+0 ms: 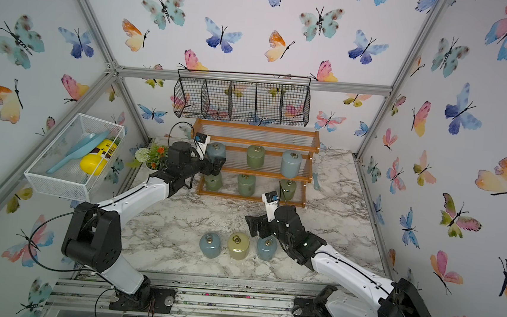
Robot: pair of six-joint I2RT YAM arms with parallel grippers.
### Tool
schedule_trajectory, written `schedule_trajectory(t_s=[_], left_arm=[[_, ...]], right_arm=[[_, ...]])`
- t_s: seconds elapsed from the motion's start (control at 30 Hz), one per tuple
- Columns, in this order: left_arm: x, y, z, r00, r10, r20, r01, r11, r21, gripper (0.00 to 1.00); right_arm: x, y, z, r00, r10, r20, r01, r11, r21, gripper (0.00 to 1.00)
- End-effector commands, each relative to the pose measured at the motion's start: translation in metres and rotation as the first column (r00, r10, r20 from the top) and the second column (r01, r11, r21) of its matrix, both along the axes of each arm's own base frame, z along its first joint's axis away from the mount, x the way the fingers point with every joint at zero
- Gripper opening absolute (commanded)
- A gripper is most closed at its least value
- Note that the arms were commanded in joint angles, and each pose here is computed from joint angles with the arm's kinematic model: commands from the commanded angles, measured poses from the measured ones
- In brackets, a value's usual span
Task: Remove the tea canisters from the shelf
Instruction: Pick up the tea canister from the shelf.
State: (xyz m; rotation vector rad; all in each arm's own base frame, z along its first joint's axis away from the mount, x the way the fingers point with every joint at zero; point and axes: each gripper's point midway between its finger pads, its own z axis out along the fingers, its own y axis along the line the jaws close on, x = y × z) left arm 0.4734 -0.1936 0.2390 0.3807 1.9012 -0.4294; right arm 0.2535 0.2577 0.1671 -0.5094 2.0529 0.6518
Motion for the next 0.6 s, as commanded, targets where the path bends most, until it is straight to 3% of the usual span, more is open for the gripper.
schedule_trajectory(t_s=[0.0,0.57], left_arm=[[0.011,-0.004,0.007,0.999,-0.014,0.031,0.014,1.000,-0.005,0.98],[0.037,-0.013,-0.009,0.999,-0.018,0.046,0.017,1.000,0.007,0.98]], right_arm=[[-0.002,-0.003,0.000,1.000,-0.013,0.000,0.013,1.000,0.006,0.99],[-0.003,-0.005,-0.005,1.000,-0.020,-0.012,0.020,1.000,0.005,0.99]])
